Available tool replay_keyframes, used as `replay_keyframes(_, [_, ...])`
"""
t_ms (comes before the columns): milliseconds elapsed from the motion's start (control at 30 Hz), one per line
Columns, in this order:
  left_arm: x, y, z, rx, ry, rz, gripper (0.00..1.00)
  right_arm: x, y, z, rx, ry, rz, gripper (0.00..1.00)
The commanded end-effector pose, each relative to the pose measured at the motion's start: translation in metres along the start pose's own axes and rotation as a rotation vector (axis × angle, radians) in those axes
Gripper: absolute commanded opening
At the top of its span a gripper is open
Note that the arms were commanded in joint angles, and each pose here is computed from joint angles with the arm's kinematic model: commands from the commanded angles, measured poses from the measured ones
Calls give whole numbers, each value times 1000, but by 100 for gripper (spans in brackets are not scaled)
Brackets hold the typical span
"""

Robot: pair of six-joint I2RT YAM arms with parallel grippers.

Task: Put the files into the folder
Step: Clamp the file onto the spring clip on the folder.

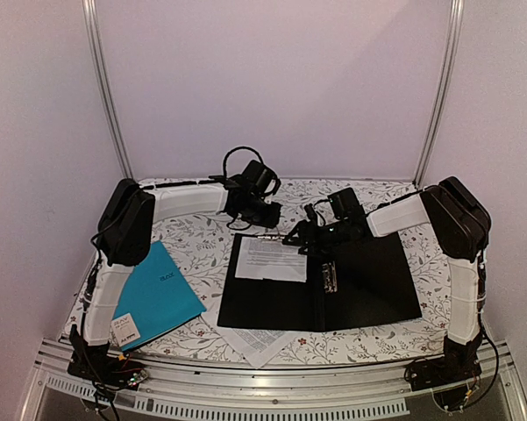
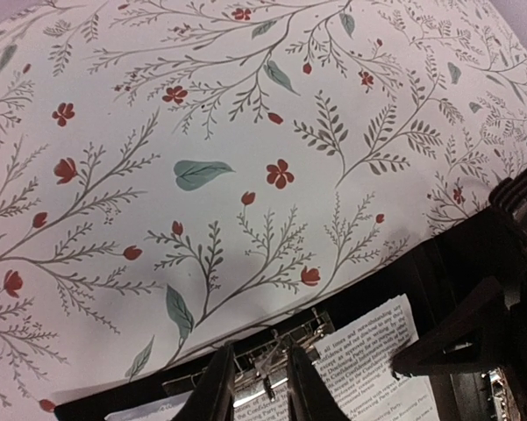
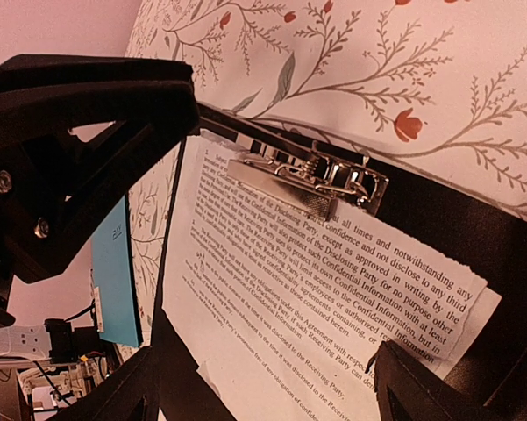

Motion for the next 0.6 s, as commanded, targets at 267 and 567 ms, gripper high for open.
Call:
replay_keyframes(267, [1, 8, 6, 20, -6, -8, 18, -15, -42, -51, -144, -143, 125, 84])
replay_keyframes(567, [3, 8, 7, 27, -10, -10, 14, -15, -43, -53, -150, -145, 127, 84])
Point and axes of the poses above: each gripper's point midway between its finger pads, its own x axis back along the fingers, its own z axis along the line the jaws close on, y = z × x, the point moved 5 cm from there along x, back along the fingers, and after that the axes turned 1 degree about x, right-handed, at the moved point
